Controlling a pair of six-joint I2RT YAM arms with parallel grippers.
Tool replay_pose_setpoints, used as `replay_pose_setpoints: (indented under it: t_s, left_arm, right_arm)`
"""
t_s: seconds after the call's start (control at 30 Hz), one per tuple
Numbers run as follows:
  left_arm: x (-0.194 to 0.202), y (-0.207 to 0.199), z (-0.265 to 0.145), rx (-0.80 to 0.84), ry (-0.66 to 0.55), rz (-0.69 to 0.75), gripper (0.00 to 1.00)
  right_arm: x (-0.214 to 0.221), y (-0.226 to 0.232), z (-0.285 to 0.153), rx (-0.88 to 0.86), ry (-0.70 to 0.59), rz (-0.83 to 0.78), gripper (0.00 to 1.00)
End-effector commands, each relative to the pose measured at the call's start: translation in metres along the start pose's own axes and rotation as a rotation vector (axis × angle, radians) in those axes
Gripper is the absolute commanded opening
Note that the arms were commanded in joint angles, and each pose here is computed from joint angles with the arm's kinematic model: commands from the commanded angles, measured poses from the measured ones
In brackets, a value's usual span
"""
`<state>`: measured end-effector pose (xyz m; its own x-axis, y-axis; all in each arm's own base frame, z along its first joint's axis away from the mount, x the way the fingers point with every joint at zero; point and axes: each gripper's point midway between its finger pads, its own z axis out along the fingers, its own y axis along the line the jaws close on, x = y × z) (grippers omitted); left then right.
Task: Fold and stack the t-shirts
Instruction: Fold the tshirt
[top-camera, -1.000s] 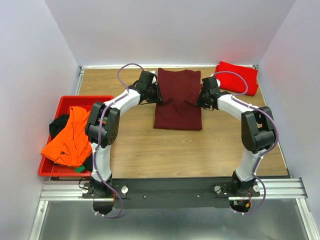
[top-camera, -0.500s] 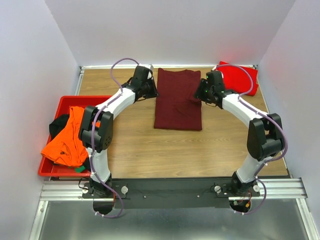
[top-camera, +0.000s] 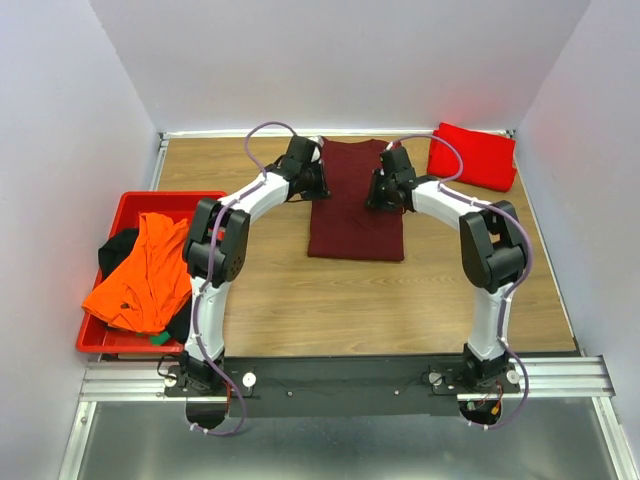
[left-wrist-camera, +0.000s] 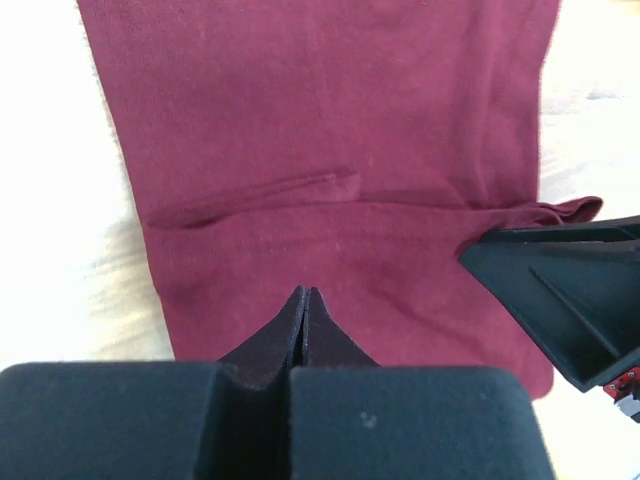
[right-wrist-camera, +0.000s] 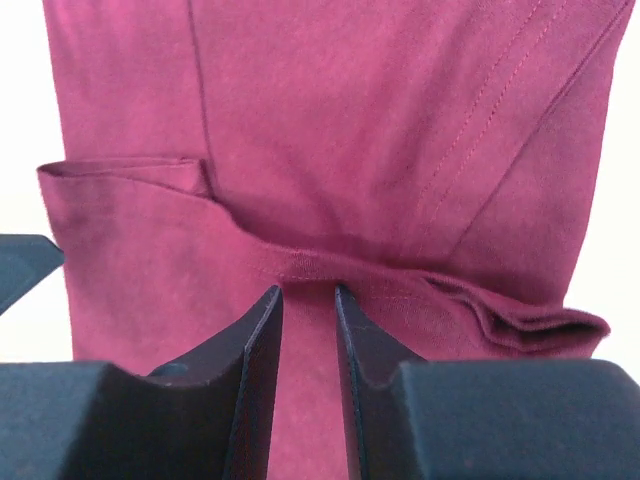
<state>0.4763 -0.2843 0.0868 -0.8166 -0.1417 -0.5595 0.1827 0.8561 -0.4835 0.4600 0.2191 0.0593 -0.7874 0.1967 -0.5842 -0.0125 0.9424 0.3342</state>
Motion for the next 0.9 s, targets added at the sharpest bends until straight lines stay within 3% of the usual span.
replay_pose_setpoints:
  t_s: [0.0,0.37,0.67,0.87]
  left_arm:
    - [0.003,0.002,0.013,-0.011,0.038,-0.002,0.00]
    - [0.021,0.046,0.032,-0.120,0.077,-0.052,0.00]
    - [0.024,0.056,0.033,-0.139,0.079,-0.064,0.00]
    - [0.018,0.050,0.029,-0.121,0.070,-0.056,0.00]
  right_arm:
    - [-0.007,-0.001,0.015,0.007,0.000,-0.031,0.34]
    - [0.003,-0.021,0.033,0.058,0.042,0.012,0.34]
    - [0.014,-0.036,0.037,0.087,0.071,0.036,0.37]
    - [-0.007,-0.021,0.025,0.035,0.035,0.020,0.43]
